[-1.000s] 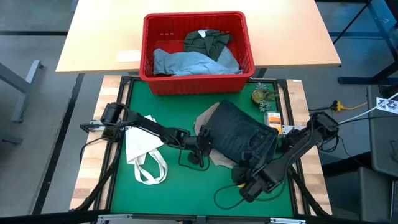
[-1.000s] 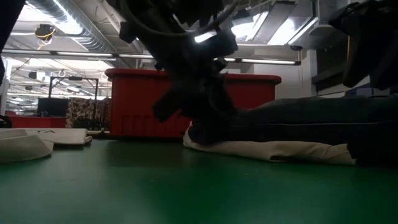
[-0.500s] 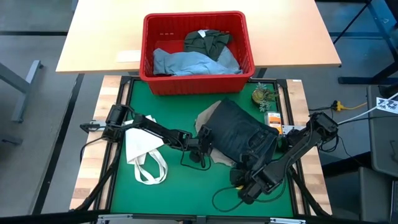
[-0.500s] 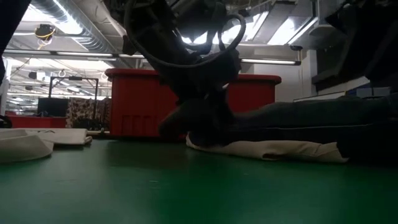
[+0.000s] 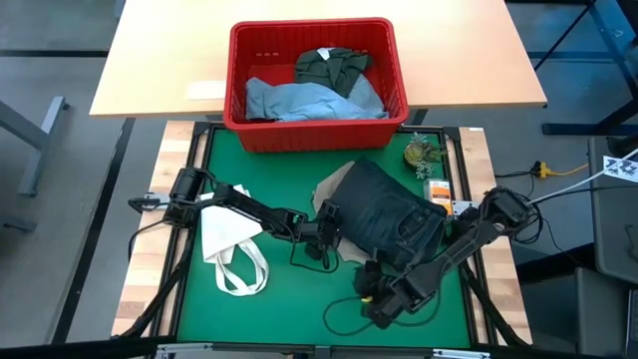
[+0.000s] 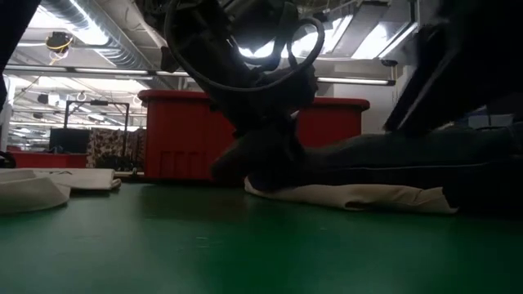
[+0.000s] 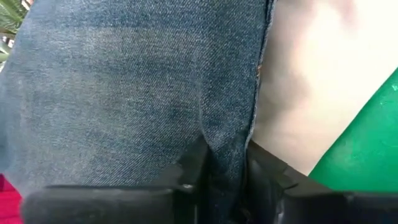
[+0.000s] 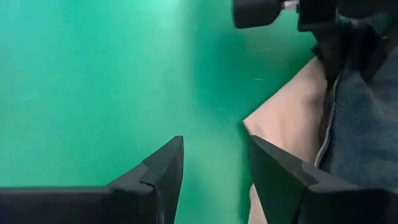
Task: Fold Laundry from Bin
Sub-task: Stack the dark blue jeans on top of the gray shorts
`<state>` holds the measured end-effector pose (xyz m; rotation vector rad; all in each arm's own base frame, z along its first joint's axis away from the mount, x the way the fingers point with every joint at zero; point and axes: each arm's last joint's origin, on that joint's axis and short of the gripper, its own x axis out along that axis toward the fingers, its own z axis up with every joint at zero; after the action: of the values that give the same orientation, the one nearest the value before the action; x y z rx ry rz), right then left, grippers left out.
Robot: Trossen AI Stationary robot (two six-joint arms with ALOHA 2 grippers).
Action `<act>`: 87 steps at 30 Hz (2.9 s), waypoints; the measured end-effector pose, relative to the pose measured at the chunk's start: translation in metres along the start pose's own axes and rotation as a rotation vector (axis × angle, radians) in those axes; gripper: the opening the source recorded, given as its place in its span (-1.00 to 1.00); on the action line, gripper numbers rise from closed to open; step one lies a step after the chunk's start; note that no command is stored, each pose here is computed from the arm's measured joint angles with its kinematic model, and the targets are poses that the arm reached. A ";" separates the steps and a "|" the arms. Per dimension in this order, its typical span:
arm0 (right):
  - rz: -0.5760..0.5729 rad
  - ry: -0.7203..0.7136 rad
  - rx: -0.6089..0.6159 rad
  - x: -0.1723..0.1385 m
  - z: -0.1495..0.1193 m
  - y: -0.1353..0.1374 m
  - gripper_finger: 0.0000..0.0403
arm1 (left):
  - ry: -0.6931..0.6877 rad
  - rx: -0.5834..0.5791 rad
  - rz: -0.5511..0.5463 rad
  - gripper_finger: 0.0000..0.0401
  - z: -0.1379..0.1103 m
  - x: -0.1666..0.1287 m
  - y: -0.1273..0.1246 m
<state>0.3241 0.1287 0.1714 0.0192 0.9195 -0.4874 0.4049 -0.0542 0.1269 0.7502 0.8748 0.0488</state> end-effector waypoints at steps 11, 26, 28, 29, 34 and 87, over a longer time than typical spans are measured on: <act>-0.141 0.032 0.056 0.042 0.005 -0.020 -0.17 | -0.001 -0.028 0.003 -0.78 -0.001 0.001 0.002; -0.229 0.043 -0.054 0.044 -0.001 -0.026 -0.94 | 0.001 -0.020 0.016 -0.77 0.001 -0.001 -0.001; -0.232 0.060 -0.065 0.046 -0.006 -0.027 -0.90 | 0.002 -0.014 0.021 -0.77 0.003 -0.003 -0.003; -0.237 0.067 -0.072 0.047 -0.009 -0.028 -0.89 | 0.007 -0.009 0.029 -0.77 0.003 -0.004 -0.005; -0.239 0.069 -0.073 0.052 -0.018 -0.031 -0.95 | 0.013 0.007 0.041 -0.77 0.006 -0.011 -0.008; -0.001 0.434 -0.159 0.040 -0.045 -0.027 -0.97 | 0.076 -0.040 -0.078 -0.80 0.015 -0.090 -0.017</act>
<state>0.2987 0.0983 0.1178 -0.0210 1.3819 -0.4165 0.3524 -0.1053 0.1832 0.6798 0.9724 0.0260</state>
